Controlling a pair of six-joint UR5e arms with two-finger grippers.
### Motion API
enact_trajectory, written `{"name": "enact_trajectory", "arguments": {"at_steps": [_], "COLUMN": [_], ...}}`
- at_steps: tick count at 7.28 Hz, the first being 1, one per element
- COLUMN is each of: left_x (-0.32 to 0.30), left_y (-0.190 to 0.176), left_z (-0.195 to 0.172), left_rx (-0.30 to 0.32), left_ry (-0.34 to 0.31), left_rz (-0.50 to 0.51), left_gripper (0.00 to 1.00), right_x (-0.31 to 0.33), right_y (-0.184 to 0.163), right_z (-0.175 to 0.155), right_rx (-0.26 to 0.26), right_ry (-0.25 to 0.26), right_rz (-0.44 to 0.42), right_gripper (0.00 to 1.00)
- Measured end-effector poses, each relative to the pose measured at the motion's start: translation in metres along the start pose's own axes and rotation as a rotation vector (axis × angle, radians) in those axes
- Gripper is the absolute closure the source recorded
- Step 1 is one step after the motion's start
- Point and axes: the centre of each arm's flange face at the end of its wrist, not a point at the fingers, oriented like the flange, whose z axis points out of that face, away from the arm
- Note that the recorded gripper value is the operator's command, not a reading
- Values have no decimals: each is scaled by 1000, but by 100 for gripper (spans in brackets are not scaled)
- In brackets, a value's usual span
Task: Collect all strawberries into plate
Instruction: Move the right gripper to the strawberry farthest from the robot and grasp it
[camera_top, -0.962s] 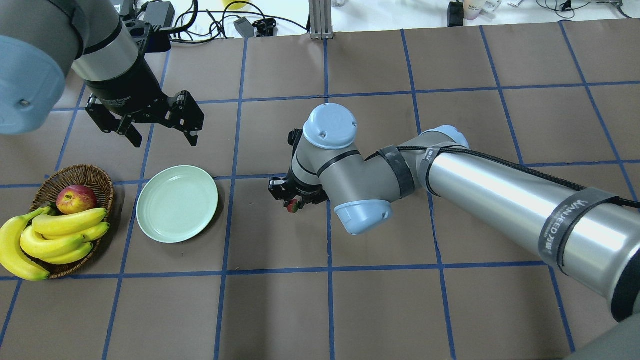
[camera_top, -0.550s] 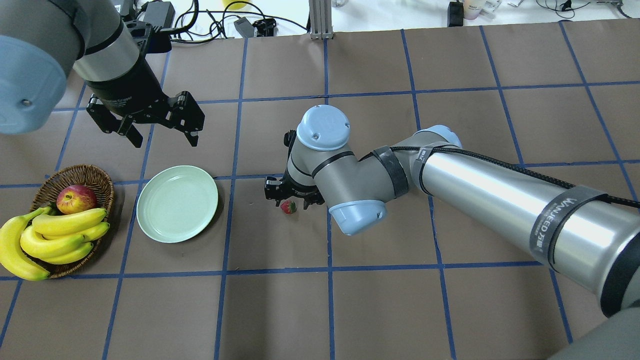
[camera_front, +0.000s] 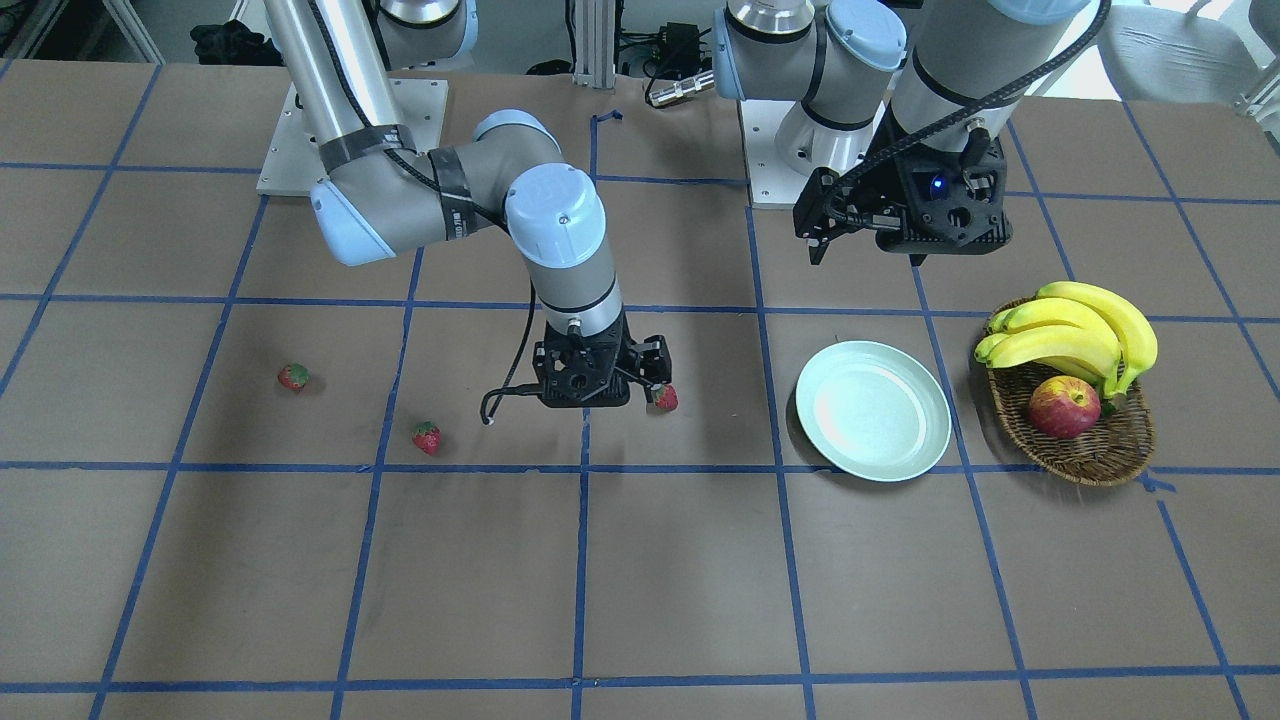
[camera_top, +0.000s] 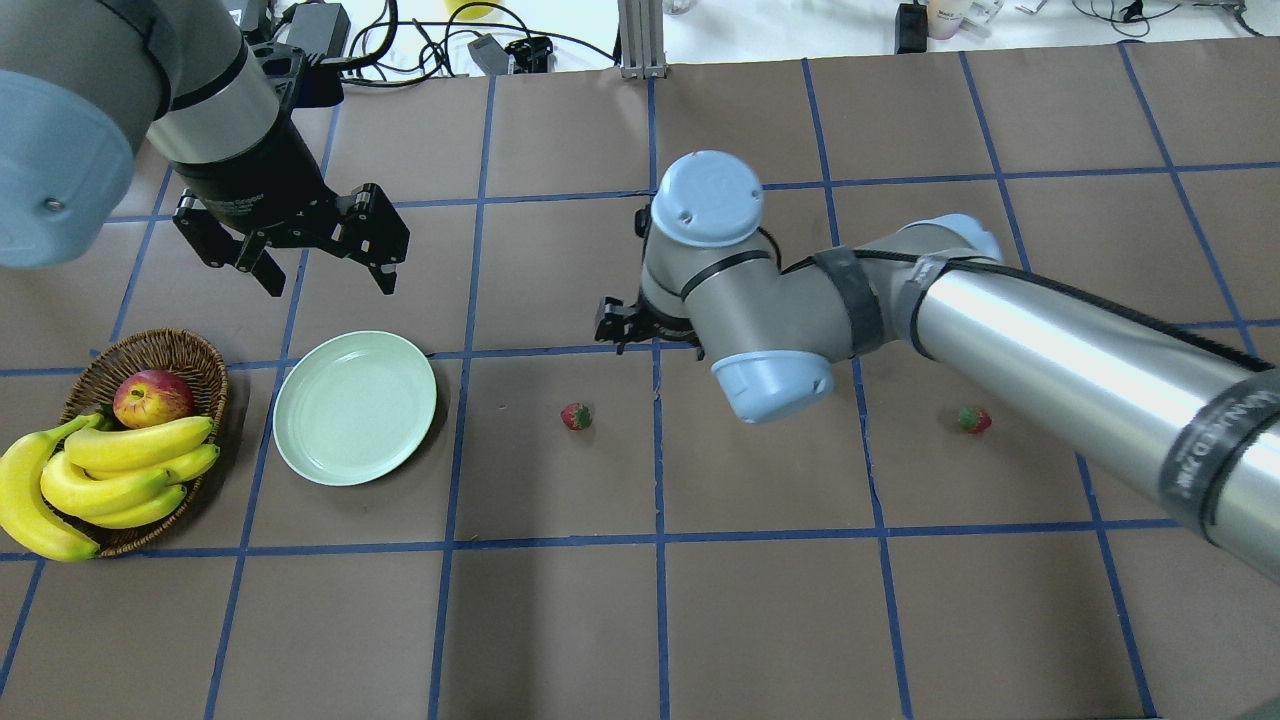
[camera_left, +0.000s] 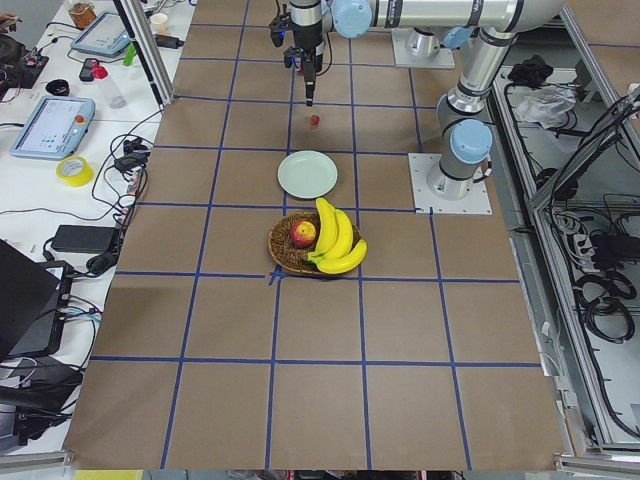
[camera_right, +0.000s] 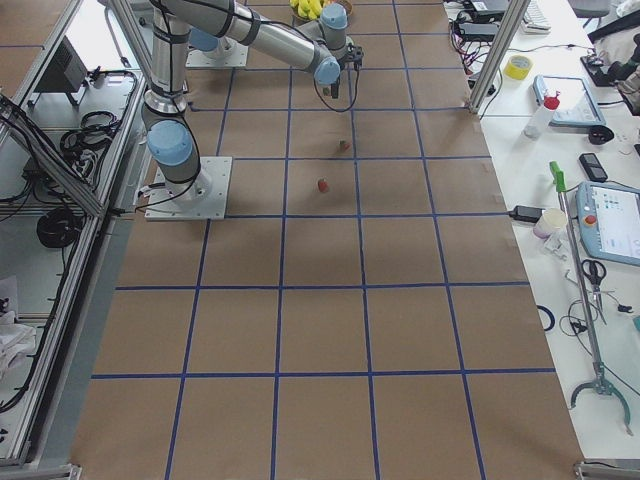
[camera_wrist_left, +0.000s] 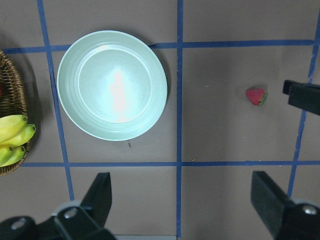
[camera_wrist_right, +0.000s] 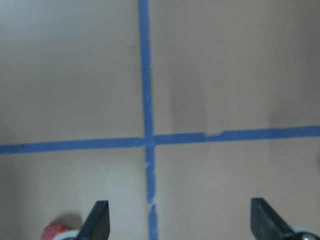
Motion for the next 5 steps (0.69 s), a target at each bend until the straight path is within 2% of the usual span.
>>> {"name": "enact_trajectory", "arguments": {"at_steps": [1, 3, 4, 5], "left_x": [0, 1, 1, 1], "left_y": [0, 0, 0, 0], "left_z": [0, 0, 0, 0], "left_rx": [0, -1, -1, -1], "left_ry": [0, 0, 0, 0], "left_rz": [1, 1, 2, 2], "left_gripper": [0, 0, 0, 0], "right_x": [43, 99, 111, 117], "right_y": [-15, -23, -22, -19], "right_z": [-13, -1, 17, 33], "right_rx": [-5, -42, -77, -108], "right_ry": [28, 98, 126, 138], "right_rz": [3, -27, -45, -50], "right_gripper": [1, 4, 11, 25]}}
